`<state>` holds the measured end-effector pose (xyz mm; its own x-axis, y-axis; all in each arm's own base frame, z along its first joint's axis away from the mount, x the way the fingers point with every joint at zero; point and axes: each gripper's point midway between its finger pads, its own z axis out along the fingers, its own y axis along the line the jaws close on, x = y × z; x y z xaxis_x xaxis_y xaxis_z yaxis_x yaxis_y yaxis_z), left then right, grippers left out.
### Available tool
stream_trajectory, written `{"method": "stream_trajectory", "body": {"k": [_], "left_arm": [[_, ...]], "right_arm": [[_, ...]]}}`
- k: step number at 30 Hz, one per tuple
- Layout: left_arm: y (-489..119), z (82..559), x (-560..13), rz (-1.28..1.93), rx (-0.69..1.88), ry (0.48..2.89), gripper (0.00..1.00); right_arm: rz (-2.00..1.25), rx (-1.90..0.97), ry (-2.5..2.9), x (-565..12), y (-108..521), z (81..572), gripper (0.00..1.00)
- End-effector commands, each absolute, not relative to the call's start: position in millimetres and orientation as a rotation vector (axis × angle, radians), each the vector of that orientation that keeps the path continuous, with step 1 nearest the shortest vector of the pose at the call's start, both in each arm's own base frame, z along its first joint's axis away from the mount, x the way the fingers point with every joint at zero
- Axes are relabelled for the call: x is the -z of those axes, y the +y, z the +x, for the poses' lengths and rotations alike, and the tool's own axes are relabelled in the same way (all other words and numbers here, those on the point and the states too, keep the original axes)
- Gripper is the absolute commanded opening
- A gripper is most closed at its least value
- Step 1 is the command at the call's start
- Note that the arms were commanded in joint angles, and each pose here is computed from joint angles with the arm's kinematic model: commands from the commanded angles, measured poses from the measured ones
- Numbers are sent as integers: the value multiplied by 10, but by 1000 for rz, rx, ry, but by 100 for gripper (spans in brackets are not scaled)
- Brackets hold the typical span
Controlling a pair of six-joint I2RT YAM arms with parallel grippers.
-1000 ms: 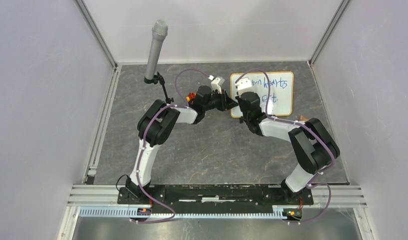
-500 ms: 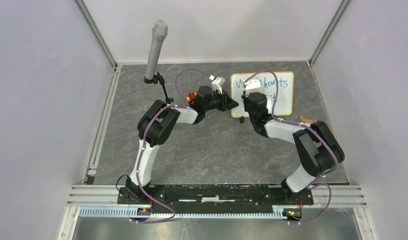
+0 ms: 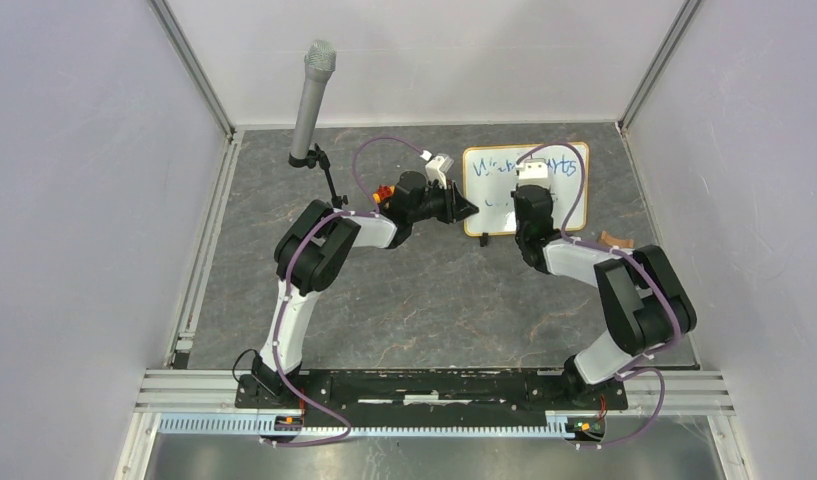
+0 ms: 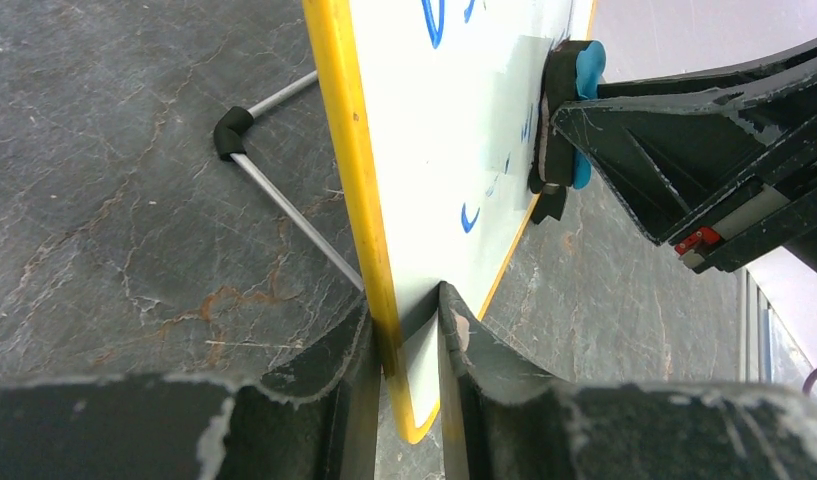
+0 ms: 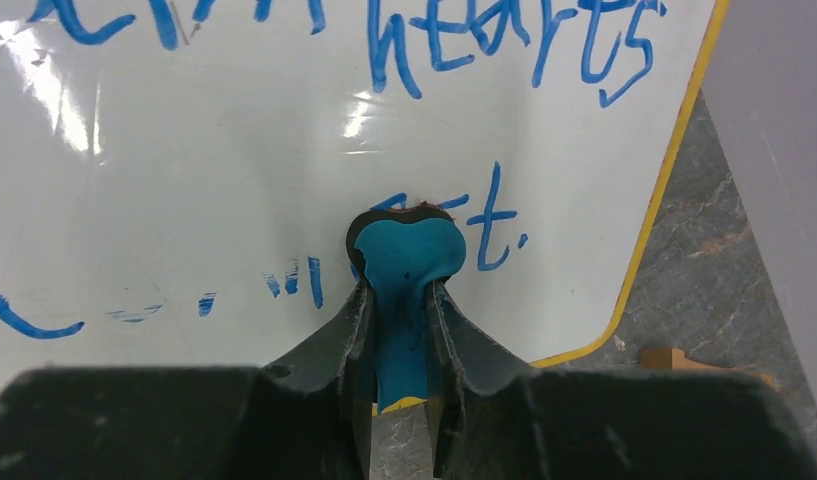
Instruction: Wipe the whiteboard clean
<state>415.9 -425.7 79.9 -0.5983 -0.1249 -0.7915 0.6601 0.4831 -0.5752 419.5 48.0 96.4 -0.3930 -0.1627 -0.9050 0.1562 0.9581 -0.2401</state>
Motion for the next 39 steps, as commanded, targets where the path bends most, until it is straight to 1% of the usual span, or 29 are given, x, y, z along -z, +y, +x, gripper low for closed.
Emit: {"method": "stream_trajectory", "body": {"k": [1, 5, 8, 13, 18, 21, 25, 31, 33, 36, 39], "left_arm": [[-4257, 4135, -883, 522, 1140, 1874, 2], [-4258, 4134, -894, 523, 1142, 1874, 2], [-4254, 4131, -895, 524, 1140, 1873, 2], [-4259, 4136, -897, 526, 1138, 1874, 2], [-4262, 4127, -892, 528, 1137, 1876, 2], [-4259, 4127, -893, 532, 1135, 1877, 2], [-4255, 4130, -893, 530, 1131, 1878, 2], [-4250, 4134, -893, 532, 1125, 1879, 2], [-4249, 4133, -888, 532, 1125, 1880, 2], [-4248, 4133, -893, 534, 1123, 1880, 2], [-4250, 4134, -899, 534, 1124, 1879, 2]], "right_arm": [[-243, 225, 1976, -870, 1061, 4284, 9], [-437, 159, 1917, -928, 1596, 4244, 9], [-493, 99, 1868, -992, 1794, 4214, 9], [-397, 144, 1869, -1039, 1614, 4313, 8], [-136, 215, 1916, -1013, 916, 4360, 8], [-78, 269, 1927, -1006, 659, 4341, 8], [-112, 243, 1954, -945, 732, 4358, 8], [-421, 148, 1906, -949, 1486, 4246, 8], [-450, 90, 1889, -964, 1620, 4231, 8], [-382, 120, 1905, -939, 1494, 4237, 8], [-238, 161, 1959, -862, 1173, 4260, 7]]}}
